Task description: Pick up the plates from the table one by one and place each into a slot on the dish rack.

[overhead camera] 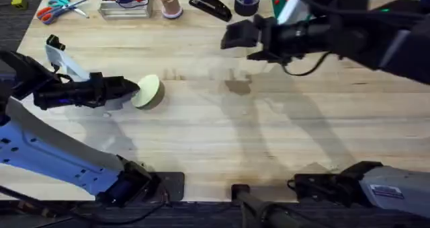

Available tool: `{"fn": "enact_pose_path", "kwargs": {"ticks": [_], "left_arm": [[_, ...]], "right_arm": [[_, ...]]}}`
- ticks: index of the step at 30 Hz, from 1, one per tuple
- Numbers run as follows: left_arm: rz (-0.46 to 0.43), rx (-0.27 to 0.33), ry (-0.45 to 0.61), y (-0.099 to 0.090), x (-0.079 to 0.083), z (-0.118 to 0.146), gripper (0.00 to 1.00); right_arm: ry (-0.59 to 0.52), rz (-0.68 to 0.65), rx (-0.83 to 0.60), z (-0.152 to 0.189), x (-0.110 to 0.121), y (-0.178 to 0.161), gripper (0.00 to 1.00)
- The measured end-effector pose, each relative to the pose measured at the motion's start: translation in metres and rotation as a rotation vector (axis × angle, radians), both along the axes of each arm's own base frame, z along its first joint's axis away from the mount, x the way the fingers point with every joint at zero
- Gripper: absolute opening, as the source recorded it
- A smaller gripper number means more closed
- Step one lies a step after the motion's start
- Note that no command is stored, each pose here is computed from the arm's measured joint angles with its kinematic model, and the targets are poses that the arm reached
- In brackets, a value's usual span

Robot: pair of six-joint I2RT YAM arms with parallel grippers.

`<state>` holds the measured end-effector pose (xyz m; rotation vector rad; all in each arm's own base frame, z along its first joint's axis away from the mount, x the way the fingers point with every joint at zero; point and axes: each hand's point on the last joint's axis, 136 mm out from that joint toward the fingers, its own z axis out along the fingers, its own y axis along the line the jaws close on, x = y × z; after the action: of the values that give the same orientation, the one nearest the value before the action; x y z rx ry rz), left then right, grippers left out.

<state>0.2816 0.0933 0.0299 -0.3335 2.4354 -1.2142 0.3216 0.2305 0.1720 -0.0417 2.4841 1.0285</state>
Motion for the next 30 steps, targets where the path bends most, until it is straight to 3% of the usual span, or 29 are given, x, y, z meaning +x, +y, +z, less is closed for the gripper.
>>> {"fn": "enact_pose_path", "kwargs": {"ticks": [6,15,30], "left_arm": [[0.0,0.0,0.0,0.0,0.0,0.0,0.04],[0.0,0.0,0.0,0.0,0.0,0.0,0.039],[0.004,-0.003,0.004,0.0,0.0,0.0,0.04]], "right_arm": [[-0.007,0.052,0.056,-0.012,0.006,0.039,0.995],[0.03,0.138,0.115,-0.04,-0.004,0.096,0.995],[0.104,0.189,0.196,-0.07,-0.023,0.152,0.995]]}}
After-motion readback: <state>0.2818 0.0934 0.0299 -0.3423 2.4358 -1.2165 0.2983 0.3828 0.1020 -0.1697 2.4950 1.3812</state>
